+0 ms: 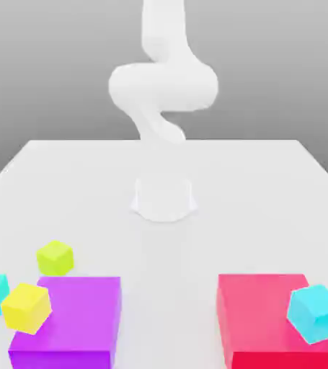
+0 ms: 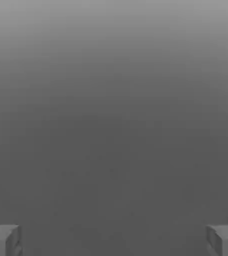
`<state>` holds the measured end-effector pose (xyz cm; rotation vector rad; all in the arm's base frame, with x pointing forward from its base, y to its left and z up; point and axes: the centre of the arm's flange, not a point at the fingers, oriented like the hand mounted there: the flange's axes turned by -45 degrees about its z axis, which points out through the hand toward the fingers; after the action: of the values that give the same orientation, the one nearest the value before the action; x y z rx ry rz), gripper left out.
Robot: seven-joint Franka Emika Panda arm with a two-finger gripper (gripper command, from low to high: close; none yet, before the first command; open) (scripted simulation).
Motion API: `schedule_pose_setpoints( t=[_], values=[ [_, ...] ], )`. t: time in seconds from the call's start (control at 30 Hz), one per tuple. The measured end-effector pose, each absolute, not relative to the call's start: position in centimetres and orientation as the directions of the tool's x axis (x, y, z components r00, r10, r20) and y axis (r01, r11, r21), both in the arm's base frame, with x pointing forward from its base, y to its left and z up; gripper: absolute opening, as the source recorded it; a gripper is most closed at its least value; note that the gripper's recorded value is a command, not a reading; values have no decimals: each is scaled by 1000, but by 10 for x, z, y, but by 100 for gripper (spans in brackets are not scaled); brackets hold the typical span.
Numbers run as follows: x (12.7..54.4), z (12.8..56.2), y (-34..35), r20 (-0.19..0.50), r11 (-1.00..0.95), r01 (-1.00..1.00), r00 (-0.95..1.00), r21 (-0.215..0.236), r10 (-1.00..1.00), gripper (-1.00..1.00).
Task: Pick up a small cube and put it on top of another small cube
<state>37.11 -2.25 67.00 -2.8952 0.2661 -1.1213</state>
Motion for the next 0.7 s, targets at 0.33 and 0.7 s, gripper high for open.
schedule_pose_setpoints(
  t=[0.33, 0.7],
  values=[
    [409, 494, -127, 387, -666, -701, 558, -254, -734, 0],
    [345, 310, -215, 97, 20, -984, -38, -178, -995, 0]
  ],
)
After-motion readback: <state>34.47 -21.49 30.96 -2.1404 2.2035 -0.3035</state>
